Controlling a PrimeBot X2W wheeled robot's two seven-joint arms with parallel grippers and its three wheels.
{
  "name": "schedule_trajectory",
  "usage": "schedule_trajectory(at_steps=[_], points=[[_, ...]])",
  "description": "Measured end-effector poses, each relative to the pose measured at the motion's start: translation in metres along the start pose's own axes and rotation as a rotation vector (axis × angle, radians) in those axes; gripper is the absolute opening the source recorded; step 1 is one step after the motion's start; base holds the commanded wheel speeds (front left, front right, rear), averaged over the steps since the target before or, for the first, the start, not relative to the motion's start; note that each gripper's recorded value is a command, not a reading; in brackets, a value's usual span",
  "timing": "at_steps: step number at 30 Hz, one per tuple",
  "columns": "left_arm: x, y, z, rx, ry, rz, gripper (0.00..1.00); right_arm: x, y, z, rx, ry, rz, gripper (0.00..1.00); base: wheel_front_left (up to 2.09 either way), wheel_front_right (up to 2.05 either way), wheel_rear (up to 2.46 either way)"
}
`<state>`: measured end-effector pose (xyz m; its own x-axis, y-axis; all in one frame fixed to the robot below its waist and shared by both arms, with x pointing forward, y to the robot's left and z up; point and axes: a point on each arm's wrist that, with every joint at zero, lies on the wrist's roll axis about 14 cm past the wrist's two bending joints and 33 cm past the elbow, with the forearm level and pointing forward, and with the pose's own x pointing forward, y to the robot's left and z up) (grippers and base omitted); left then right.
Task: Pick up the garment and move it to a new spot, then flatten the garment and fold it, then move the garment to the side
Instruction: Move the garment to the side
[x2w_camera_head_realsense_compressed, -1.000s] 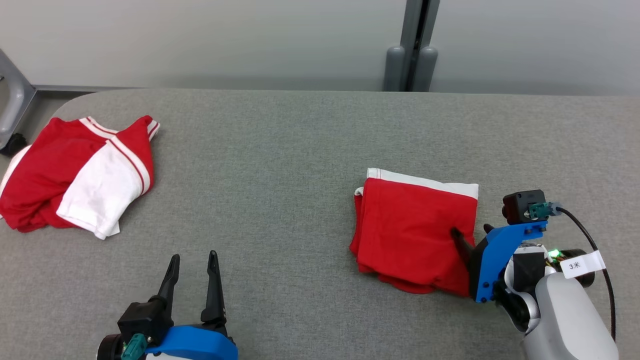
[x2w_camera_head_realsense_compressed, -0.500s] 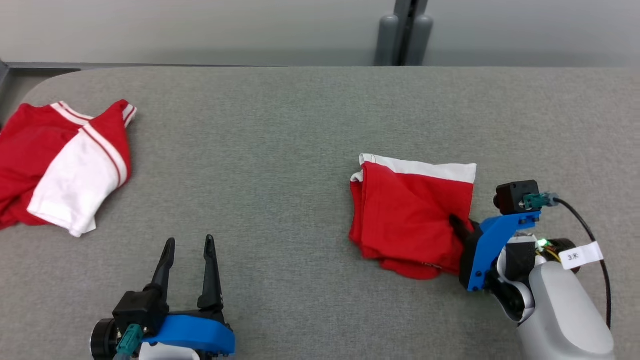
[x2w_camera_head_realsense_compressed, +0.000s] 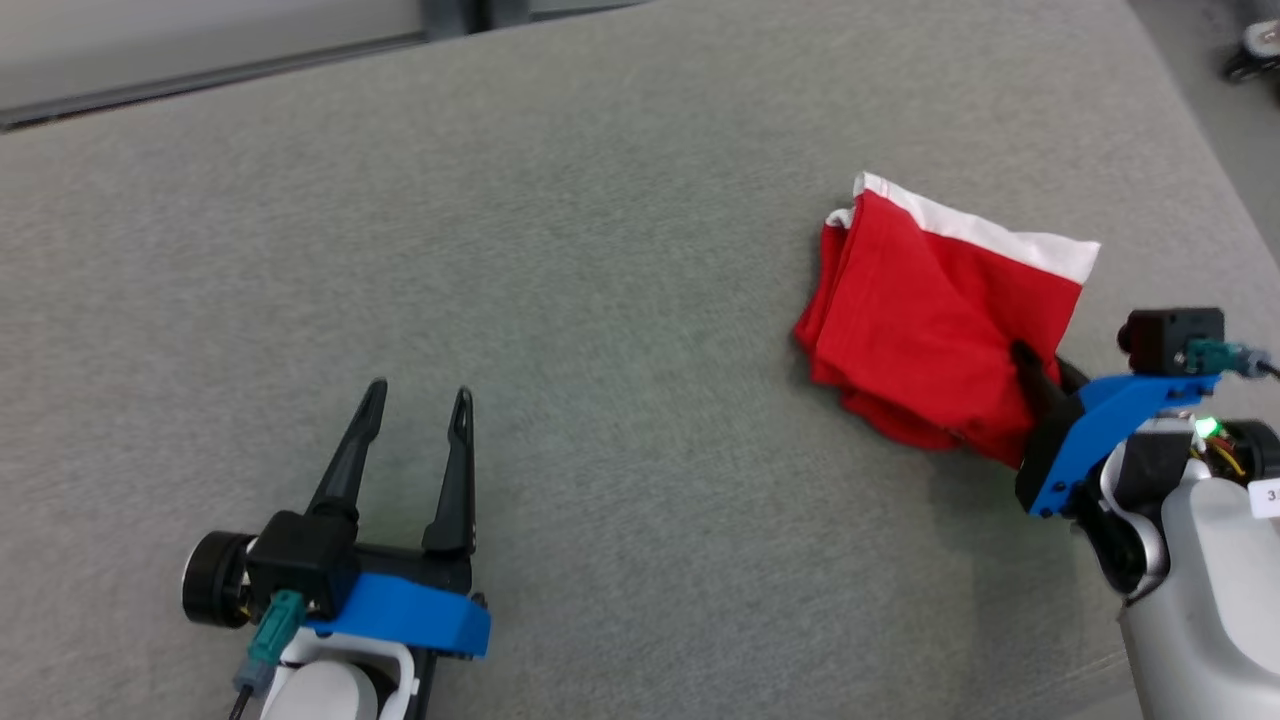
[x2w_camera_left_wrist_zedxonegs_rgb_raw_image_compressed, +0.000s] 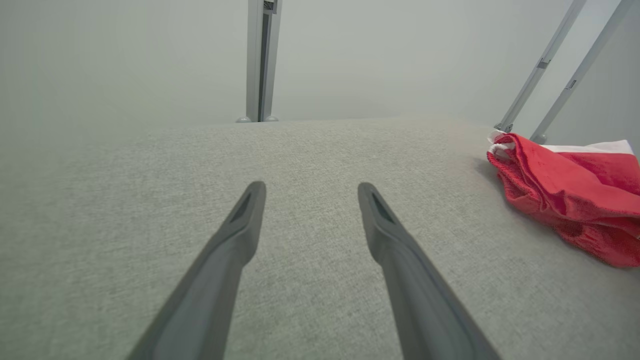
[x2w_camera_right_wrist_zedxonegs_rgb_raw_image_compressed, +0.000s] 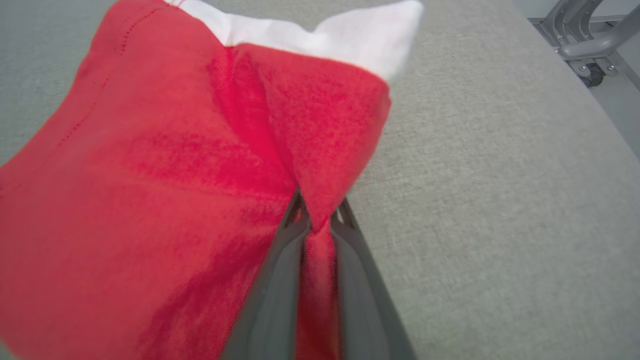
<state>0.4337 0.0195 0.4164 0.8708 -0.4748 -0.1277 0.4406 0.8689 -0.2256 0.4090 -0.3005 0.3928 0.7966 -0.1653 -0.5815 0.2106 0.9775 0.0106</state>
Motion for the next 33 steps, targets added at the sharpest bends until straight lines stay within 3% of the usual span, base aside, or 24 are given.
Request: schedule_trajectory(at_steps=[5, 10, 16, 27, 28, 29, 33], points=[[0.025, -0.038, -0.002, 0.002, 0.015, -0.145, 1.0, -0.02, -0.047, -0.003, 0.059, -0.036, -0.123, 0.0, 0.0, 0.0, 0.0], [0.033, -0.053, -0.004, 0.005, 0.029, -0.204, 1.0, -0.02, -0.06, 0.006, 0.049, -0.059, -0.154, 0.0, 0.0, 0.0, 0.0], [0.031, -0.036, -0.005, 0.029, 0.045, -0.174, 1.0, 0.005, -0.071, 0.039, -0.051, -0.061, -0.162, 0.0, 0.0, 0.0, 0.0], [0.008, 0.021, -0.005, 0.053, 0.058, -0.001, 1.0, 0.054, -0.097, 0.093, -0.177, -0.04, -0.234, 0.0, 0.0, 0.0, 0.0], [0.006, 0.024, -0.007, 0.053, 0.061, 0.009, 1.0, 0.057, -0.099, 0.098, -0.186, -0.05, -0.243, 0.36, 0.0, 0.0, 0.0], [0.004, 0.026, -0.008, 0.052, 0.065, 0.016, 1.0, 0.06, -0.101, 0.103, -0.2, -0.063, -0.251, 1.0, 0.0, 0.0, 0.0], [0.0, 0.033, -0.012, 0.047, 0.075, 0.04, 1.0, 0.068, -0.098, 0.123, -0.254, -0.14, -0.261, 1.0, 0.0, 0.0, 0.0]])
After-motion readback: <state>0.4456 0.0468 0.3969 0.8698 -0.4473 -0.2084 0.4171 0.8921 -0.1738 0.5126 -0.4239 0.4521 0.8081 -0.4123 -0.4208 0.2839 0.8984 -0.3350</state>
